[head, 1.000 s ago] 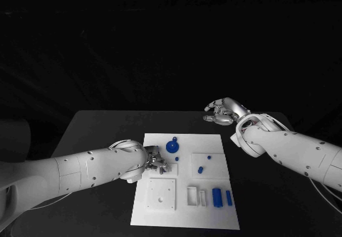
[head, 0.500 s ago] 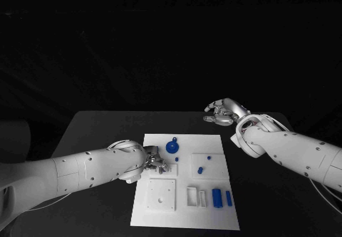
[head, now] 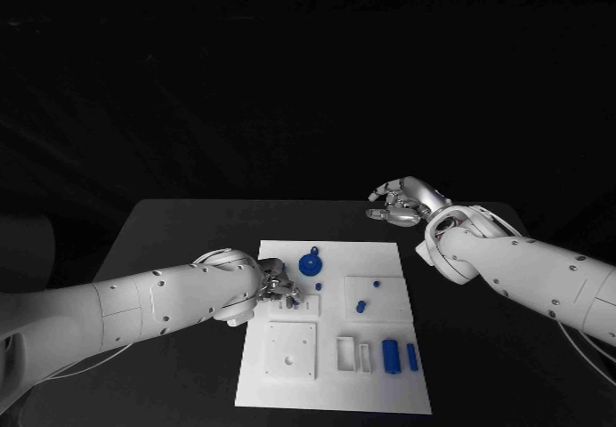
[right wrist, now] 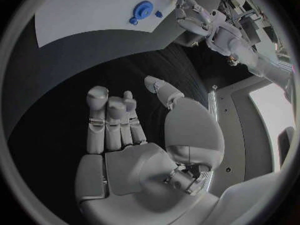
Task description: Assemble the parts on the task board
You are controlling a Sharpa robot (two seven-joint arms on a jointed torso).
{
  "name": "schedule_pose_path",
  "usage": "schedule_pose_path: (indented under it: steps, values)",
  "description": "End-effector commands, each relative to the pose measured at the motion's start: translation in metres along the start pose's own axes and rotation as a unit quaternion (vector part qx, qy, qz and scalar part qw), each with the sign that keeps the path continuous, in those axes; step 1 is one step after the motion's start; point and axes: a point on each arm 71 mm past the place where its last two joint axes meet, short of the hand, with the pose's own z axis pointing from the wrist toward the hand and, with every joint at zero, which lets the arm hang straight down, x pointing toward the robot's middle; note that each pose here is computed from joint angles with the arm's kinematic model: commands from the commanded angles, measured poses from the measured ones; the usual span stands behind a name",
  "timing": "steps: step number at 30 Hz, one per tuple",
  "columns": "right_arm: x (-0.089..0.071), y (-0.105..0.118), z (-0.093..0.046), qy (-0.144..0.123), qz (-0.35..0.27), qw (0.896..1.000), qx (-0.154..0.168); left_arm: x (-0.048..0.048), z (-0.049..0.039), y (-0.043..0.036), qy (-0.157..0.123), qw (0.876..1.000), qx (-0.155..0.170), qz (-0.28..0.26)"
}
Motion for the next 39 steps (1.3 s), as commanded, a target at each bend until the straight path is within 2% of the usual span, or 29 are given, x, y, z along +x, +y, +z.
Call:
schedule_pose_path:
  steps: [1, 14, 39]
  values:
    - [0.0011, 0.0001, -0.0003, 0.006, -0.002, 1.000, -0.003, -0.0011, 0.0006, 0.0017, -0.008, 1.000, -0.003, -0.009]
    - [0.0019, -0.0008, -0.0006, 0.009, -0.002, 1.000, -0.002, 0.0003, 0.0007, 0.0016, 0.003, 1.000, -0.002, -0.009]
    - [0.0033, -0.0022, -0.0014, 0.010, -0.002, 1.000, 0.000, 0.0006, 0.0001, 0.0022, 0.004, 1.000, 0.000, -0.017]
